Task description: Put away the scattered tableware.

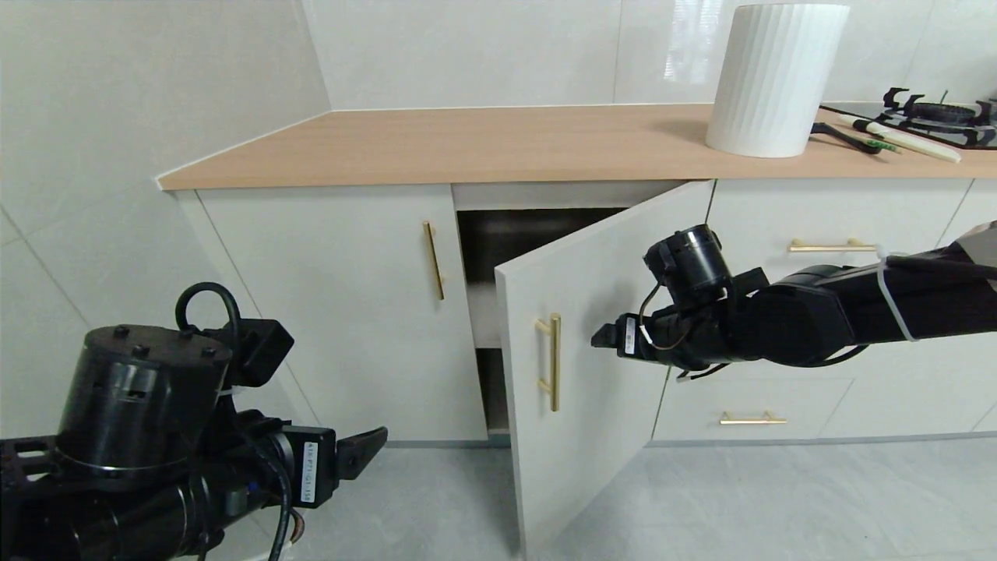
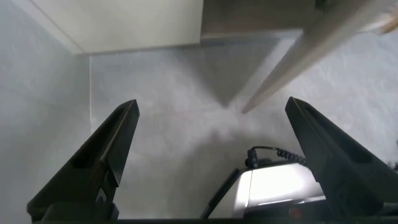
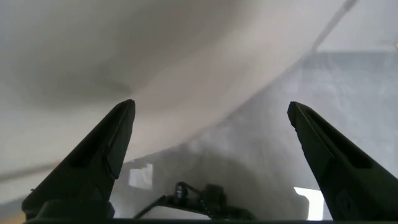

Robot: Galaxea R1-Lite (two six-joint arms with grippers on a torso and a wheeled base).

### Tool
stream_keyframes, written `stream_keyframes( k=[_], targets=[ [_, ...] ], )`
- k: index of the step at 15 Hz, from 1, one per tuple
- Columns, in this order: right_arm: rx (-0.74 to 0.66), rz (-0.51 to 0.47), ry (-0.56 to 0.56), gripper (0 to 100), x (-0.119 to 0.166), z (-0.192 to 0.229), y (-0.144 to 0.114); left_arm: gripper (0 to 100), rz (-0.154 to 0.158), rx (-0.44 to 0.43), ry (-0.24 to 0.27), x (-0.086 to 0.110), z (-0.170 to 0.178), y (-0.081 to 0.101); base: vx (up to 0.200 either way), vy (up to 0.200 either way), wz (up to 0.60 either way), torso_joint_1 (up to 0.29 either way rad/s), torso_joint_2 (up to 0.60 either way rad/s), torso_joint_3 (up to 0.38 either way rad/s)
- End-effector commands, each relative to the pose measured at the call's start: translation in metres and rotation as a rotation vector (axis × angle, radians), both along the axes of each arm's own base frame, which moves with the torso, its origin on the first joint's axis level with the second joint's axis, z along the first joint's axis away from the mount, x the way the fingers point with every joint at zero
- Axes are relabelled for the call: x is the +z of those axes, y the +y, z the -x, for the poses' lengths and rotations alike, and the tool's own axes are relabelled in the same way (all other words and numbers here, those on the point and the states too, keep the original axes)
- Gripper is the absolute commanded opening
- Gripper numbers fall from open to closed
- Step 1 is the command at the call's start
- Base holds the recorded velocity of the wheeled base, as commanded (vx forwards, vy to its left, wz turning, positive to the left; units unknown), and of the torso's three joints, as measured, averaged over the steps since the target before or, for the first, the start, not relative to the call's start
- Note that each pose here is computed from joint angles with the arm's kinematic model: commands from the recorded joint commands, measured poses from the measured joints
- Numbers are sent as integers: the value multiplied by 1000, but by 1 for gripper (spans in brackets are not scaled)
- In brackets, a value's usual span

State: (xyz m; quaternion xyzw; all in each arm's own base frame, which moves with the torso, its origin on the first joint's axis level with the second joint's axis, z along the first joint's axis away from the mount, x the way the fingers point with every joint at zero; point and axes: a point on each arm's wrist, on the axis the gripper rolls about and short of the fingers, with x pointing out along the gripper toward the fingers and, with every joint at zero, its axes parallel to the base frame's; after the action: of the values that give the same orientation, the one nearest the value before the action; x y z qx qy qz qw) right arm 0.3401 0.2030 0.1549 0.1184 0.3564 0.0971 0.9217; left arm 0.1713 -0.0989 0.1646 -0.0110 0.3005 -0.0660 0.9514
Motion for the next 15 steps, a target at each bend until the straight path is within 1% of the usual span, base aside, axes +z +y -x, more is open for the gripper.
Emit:
stream_keyframes(
  k=[1, 2, 5, 6, 8, 10, 13, 15],
  targets=[
    [-6, -6, 7, 100, -3, -2, 1, 100, -5, 1, 8, -2, -1, -1, 200, 0, 0, 2, 7, 2],
    [-13, -18, 5, 100, -5, -4, 3, 100, -7, 0, 9, -2, -2, -1, 200, 0, 0, -7, 2, 7],
    [-30, -62, -26, 100, -9, -10, 7, 100, -10, -1, 11, -3, -2, -1, 0, 0, 0, 0, 0, 0],
    [-50, -102, -41, 100, -10, -14, 9, 100, -7, -1, 7, -2, -2, -1, 0, 0, 0, 0, 0, 0],
    [-79, -155, -76, 100, -8, -19, 12, 100, -7, 1, 5, -2, -2, -1, 0, 0, 0, 0, 0, 0],
    [-133, -169, -134, 100, -7, -26, 15, 100, -7, 1, 5, -2, -2, -1, 0, 0, 0, 0, 0, 0],
    [-260, -204, -216, 100, -9, -44, 21, 100, -7, 1, 4, -2, -2, -1, 0, 0, 0, 0, 0, 0],
    [-300, -210, -231, 100, -8, -48, 19, 100, -7, 1, 4, -2, -2, -1, 0, 0, 0, 0, 0, 0]
  ],
)
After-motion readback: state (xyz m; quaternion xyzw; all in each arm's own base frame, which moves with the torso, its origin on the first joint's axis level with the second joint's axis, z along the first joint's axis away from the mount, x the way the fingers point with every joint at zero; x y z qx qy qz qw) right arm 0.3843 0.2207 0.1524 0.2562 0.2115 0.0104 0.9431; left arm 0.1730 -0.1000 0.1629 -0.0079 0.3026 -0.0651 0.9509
